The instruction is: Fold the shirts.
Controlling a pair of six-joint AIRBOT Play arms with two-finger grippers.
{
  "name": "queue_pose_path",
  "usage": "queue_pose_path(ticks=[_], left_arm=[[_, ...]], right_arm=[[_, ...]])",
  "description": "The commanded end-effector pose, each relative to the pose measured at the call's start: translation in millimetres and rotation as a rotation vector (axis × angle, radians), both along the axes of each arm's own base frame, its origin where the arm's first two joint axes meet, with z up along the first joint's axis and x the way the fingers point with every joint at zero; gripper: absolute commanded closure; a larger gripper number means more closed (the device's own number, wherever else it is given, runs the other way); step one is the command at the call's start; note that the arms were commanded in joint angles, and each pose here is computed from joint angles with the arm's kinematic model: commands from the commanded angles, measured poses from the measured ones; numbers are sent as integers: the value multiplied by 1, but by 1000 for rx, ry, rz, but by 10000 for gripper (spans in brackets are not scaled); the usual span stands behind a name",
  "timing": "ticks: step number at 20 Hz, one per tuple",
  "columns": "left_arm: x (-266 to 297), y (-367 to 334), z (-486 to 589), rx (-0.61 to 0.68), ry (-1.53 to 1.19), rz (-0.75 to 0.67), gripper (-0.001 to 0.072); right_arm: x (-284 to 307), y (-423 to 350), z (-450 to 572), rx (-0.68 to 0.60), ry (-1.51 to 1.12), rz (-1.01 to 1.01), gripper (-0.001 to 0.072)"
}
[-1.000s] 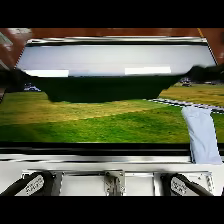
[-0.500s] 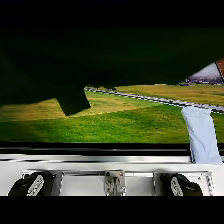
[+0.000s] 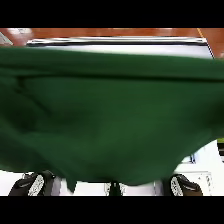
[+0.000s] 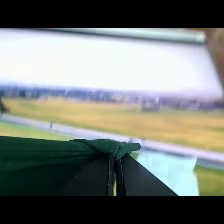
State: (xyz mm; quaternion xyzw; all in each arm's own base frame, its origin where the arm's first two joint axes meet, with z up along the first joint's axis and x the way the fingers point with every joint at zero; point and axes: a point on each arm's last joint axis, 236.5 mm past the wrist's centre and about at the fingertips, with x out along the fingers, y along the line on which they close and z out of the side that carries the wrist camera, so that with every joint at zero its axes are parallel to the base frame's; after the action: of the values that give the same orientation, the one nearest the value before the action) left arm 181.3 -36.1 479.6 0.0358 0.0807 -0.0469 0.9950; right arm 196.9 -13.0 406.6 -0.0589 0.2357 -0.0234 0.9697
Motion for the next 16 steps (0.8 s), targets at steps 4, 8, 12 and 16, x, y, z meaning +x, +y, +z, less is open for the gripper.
queue_pose_path(ticks=[4, 8, 12, 16], left_arm=[[92, 25, -169, -158, 561, -17, 667], [185, 33, -297, -296, 773, -18, 667], [296, 20, -366, -328, 698, -4, 667], [365, 11, -418, -398, 627, 30, 666]], right_arm=[[40, -44, -198, 157, 692, -115, 657], [152, -30, -280, 342, 654, -21, 657], [291, 4, -332, 360, 442, 21, 657], [371, 29, -385, 353, 271, 6, 657]])
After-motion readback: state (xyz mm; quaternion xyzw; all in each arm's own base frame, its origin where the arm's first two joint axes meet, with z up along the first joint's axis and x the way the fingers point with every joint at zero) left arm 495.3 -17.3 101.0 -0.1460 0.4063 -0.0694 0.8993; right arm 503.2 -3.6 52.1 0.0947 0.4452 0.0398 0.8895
